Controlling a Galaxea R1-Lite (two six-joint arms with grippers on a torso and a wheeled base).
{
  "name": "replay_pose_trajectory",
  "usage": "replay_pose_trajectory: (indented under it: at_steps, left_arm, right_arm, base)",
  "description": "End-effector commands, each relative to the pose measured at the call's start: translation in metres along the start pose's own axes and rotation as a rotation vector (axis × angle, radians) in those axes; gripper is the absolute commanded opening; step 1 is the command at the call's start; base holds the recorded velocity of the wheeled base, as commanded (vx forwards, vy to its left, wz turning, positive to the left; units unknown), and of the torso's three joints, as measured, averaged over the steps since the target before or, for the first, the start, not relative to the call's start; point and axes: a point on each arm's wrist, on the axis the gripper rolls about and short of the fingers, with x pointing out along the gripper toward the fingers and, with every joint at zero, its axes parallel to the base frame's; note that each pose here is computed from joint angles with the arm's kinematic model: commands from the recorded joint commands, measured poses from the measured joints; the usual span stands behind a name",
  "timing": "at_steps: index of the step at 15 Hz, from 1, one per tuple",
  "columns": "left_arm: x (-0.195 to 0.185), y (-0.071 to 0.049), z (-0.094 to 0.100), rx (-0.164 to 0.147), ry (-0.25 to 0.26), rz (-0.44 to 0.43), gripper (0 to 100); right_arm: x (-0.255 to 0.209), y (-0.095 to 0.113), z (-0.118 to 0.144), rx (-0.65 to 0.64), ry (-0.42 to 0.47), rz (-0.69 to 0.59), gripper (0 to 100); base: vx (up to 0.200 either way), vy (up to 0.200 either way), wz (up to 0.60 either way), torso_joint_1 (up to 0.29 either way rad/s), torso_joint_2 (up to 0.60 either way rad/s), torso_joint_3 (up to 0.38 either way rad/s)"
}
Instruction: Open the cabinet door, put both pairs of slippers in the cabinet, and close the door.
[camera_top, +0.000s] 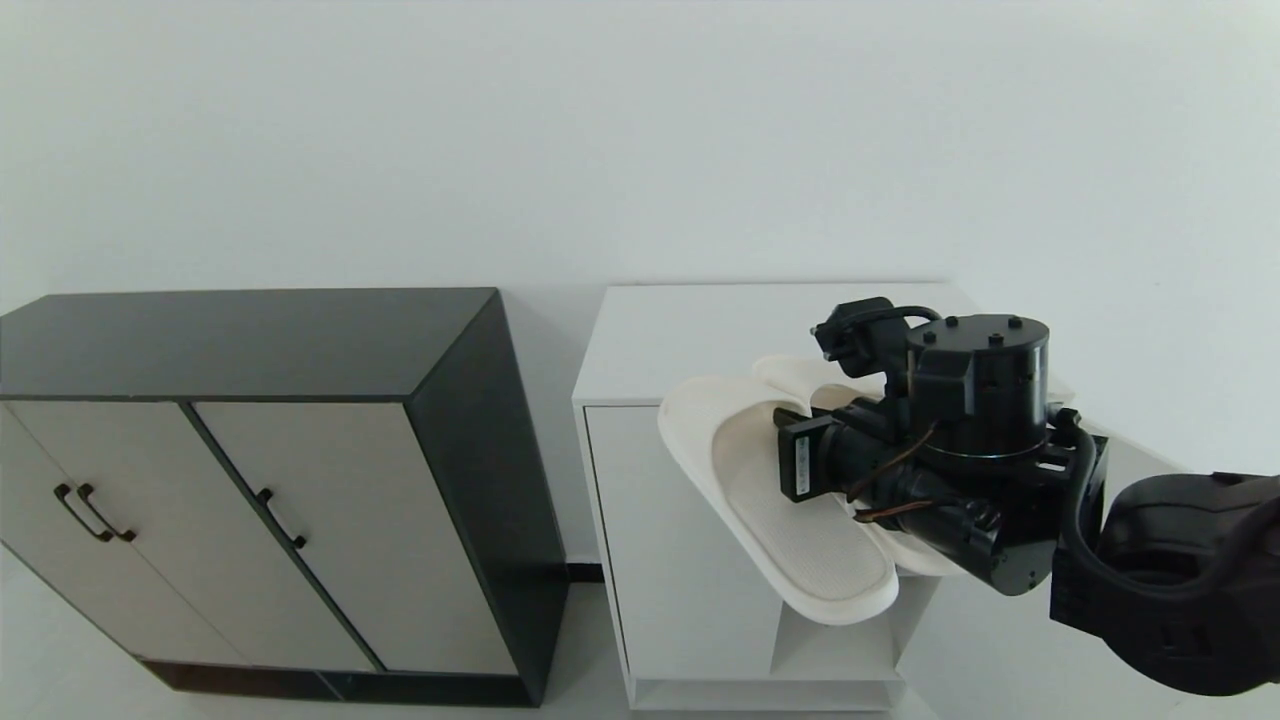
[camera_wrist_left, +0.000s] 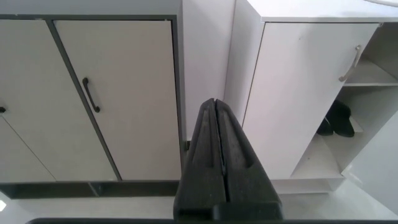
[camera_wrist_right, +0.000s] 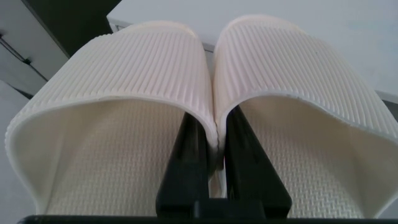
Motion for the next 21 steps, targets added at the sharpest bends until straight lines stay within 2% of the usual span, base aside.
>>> replay_pose_trajectory:
  at_steps: [1, 7, 21]
  left_arm:
    - [0.0001, 0.0, 0.0001, 0.001, 0.001, 0.002, 0]
    - [0.0001, 0.0, 0.0001, 0.001, 0.001, 0.002, 0]
    - [0.0001, 0.0, 0.0001, 0.0, 0.001, 0.002, 0]
  right_arm:
    - [0.0009, 0.0001, -0.0006, -0.001, 0.002, -0.001, 0]
    - [0.0022, 0.0, -0.0017, -0.002, 0.004, -0.003, 0]
    - [0.0025, -0.0048, -0.0008, 0.002, 0.002, -0.017, 0]
  base:
    - [0.0, 0.0, 0.0, 0.0, 0.0, 0.0]
    - [0.0, 0.0, 0.0, 0.0, 0.0, 0.0]
    - [0.0, -0.2, 0.0, 0.004, 0.0, 0.003]
